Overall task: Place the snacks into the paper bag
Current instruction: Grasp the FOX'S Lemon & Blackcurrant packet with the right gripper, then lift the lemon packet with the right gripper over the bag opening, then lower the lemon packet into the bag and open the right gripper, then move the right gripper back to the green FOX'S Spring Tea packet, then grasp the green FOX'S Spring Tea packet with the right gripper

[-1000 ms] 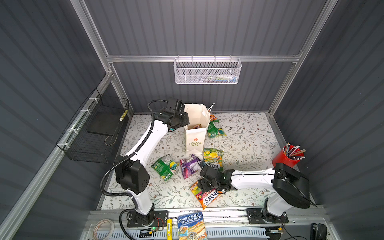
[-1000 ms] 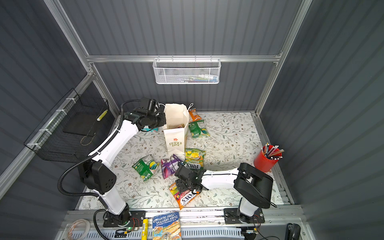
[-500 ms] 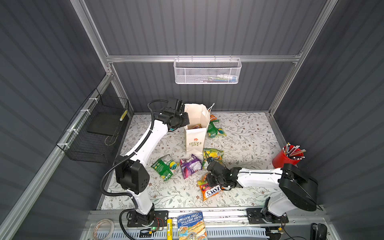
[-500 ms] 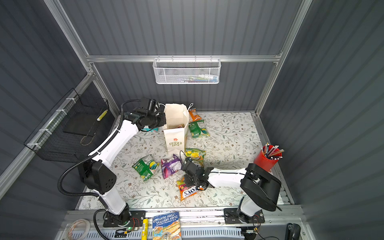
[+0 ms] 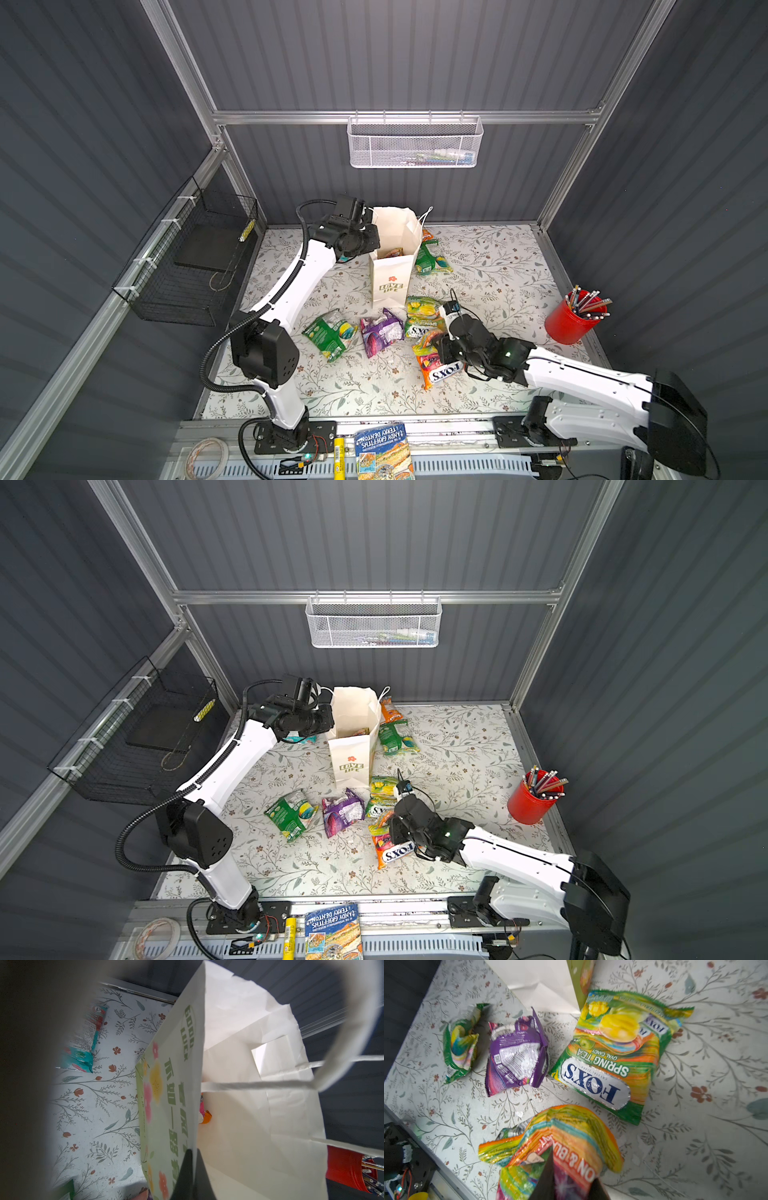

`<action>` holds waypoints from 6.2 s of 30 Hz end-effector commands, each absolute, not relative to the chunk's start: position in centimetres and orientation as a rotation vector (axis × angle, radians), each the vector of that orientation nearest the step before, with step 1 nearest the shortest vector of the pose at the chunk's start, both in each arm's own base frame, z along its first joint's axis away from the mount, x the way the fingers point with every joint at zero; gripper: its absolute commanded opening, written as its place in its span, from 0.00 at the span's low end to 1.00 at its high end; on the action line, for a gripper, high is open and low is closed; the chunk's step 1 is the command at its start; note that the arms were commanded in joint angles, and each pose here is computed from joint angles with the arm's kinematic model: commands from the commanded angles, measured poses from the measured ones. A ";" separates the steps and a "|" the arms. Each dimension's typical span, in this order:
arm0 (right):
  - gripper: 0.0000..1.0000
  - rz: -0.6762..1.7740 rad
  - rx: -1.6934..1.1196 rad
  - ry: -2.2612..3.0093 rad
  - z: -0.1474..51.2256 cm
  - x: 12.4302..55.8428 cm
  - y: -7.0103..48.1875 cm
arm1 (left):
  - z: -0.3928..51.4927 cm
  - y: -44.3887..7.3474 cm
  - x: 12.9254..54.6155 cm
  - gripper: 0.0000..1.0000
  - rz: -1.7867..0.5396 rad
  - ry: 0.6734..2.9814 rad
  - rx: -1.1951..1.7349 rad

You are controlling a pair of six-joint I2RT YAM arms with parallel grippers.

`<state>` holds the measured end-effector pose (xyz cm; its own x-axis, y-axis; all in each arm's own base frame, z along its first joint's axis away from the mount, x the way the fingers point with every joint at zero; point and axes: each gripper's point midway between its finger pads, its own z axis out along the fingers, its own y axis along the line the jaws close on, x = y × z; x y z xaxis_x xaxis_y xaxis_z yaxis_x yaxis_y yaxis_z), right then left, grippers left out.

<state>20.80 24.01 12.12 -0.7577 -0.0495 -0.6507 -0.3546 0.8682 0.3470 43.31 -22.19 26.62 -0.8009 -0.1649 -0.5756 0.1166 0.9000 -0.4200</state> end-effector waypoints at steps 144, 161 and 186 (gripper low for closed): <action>0.91 0.618 -0.291 1.916 40.6 36.1 31.2 | 24.7 -21.0 43.7 0.00 -0.488 2.474 -0.072; 0.99 0.524 -0.165 1.942 33.5 29.1 21.4 | 24.9 -21.3 43.7 0.00 -0.502 2.472 -0.062; 0.97 0.556 0.204 2.391 9.4 30.9 19.3 | 24.1 -21.7 43.8 0.00 -0.519 2.490 -0.056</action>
<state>30.17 17.92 9.65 -0.7684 0.2249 -0.5991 -0.0091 0.9323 0.3615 43.89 -21.40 25.73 -0.7974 -0.1862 -0.5741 0.0684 0.9173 -0.3924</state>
